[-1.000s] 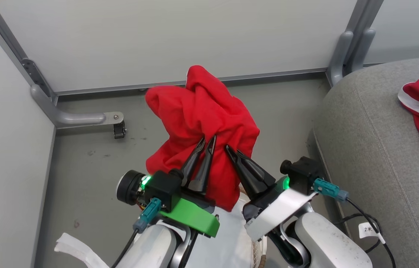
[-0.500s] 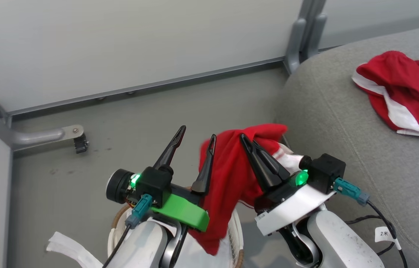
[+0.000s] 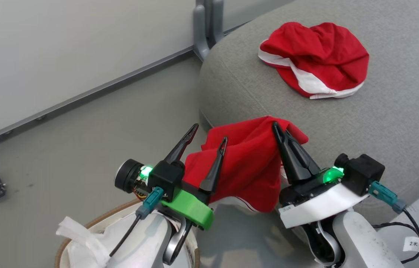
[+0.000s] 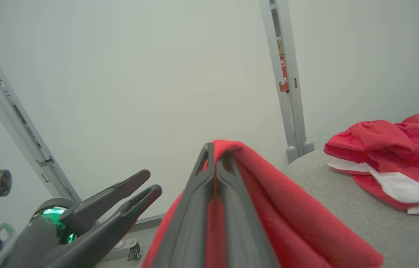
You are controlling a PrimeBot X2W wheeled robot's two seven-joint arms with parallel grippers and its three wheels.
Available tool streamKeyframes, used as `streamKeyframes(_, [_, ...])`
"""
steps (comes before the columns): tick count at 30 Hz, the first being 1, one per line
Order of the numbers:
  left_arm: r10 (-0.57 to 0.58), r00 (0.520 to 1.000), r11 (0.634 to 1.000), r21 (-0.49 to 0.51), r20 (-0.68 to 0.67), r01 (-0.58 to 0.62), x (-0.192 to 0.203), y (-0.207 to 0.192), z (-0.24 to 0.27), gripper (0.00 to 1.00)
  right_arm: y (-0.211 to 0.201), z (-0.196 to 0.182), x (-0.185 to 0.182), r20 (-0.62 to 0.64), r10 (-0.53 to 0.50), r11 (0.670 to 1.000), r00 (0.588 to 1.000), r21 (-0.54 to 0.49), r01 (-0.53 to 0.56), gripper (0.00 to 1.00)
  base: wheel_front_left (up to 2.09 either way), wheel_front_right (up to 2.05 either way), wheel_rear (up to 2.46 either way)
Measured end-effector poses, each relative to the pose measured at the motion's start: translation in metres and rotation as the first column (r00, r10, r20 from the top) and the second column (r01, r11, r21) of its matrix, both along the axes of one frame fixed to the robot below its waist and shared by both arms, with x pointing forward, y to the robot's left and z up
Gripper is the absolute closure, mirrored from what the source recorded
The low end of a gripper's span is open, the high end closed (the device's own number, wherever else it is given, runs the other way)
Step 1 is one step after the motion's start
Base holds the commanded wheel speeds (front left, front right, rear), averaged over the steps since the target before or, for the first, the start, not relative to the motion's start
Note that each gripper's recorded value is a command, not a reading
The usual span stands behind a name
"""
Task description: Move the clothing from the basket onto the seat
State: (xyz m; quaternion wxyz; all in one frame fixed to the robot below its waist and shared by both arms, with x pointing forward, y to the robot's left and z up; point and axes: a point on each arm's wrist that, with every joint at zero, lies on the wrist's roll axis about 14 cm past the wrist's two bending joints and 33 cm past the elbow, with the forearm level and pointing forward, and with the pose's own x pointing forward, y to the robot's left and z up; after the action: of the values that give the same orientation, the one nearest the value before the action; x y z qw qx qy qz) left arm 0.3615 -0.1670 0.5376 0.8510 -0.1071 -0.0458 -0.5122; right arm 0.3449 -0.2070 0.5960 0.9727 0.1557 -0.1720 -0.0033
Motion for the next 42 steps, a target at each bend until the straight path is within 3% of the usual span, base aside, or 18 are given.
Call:
streamKeyframes(8, [-0.111, 0.993, 0.994, -0.004, -0.047, 0.111, -0.010, -0.028, -0.016, 0.00, -0.050, 0.001, -0.007, -0.011, -0.165, 0.984, 0.986, -0.066, 0.164, 1.00, 0.00, 0.00, 0.00])
streamKeyframes(15, [-0.125, 0.988, 0.991, 0.025, -0.087, 0.128, -0.005, -0.033, -0.041, 0.00, -0.102, 0.059, 0.015, 0.108, -0.236, 0.935, 0.966, -0.246, 0.256, 1.00, 0.00, 0.00, 0.00])
streamKeyframes(20, [-0.119, 0.986, 0.992, 0.037, -0.120, 0.124, 0.003, -0.030, -0.059, 0.00, -0.130, 0.105, 0.043, 0.168, -0.243, 0.857, 0.955, -0.424, 0.293, 1.00, 0.00, 0.00, 0.00])
streamKeyframes(26, [-0.096, 0.985, 0.993, 0.059, -0.141, 0.105, 0.018, -0.024, -0.083, 0.00, -0.164, 0.155, 0.077, 0.238, -0.287, 0.800, 0.928, -0.474, 0.369, 1.00, 0.00, 0.00, 0.00])
streamKeyframes(30, [-0.096, 0.984, 0.993, 0.058, -0.153, 0.106, 0.026, -0.024, -0.095, 0.00, -0.189, 0.170, 0.097, 0.235, -0.346, 0.711, 0.908, -0.566, 0.417, 1.00, 0.00, 0.00, 0.00])
streamKeyframes(37, [-0.052, 0.984, 0.995, 0.072, -0.173, 0.065, 0.050, -0.011, -0.117, 0.00, -0.248, 0.135, 0.124, 0.125, -0.509, 0.620, 0.852, -0.633, 0.463, 1.00, 0.00, 0.00, 0.00])
streamKeyframes(42, [-0.012, 0.981, 0.996, 0.087, -0.195, 0.030, 0.064, 0.001, -0.134, 0.00, -0.269, 0.066, 0.137, -0.026, -0.570, 0.659, 0.821, -0.611, 0.439, 1.00, 0.00, 0.00, 0.00])
